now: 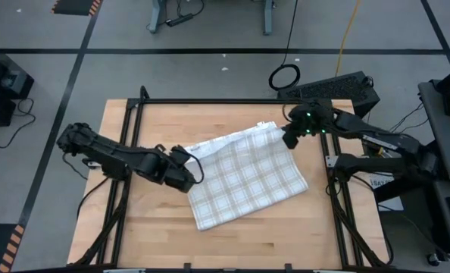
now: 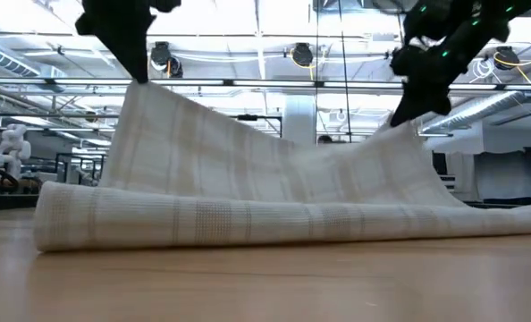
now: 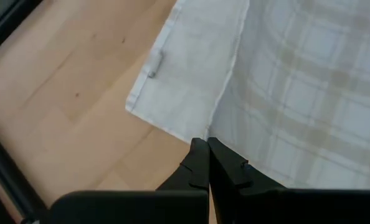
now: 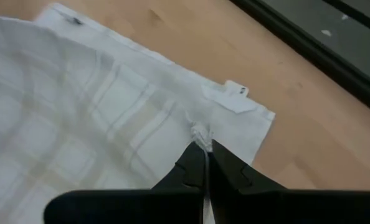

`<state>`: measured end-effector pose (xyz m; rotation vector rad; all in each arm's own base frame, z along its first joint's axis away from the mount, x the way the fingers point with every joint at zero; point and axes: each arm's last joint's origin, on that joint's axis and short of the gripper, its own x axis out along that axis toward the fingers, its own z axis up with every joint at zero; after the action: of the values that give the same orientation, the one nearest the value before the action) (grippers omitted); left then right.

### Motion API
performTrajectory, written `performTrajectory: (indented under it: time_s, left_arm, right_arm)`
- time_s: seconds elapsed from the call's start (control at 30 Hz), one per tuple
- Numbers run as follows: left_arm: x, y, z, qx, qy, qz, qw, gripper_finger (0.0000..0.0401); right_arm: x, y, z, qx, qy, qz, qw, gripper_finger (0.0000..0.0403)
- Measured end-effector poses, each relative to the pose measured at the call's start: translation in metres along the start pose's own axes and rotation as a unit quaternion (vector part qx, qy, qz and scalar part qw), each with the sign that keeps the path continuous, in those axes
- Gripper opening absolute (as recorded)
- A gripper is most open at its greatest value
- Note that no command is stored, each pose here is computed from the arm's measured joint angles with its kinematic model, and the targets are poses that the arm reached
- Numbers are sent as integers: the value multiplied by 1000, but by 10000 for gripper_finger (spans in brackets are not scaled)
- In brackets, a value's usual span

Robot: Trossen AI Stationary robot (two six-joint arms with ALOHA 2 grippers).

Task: Roll towel
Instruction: Roll the towel

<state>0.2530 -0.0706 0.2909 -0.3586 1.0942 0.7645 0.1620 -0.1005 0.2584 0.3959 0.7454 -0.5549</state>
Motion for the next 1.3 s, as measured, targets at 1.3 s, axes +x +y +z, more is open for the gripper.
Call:
performTrajectory:
  time_s: [1.3]
  left_arm:
    - [121, 30, 25, -42, 59, 147, 986, 13]
  right_arm:
    - [112, -47, 3, 32, 88, -55, 994, 0]
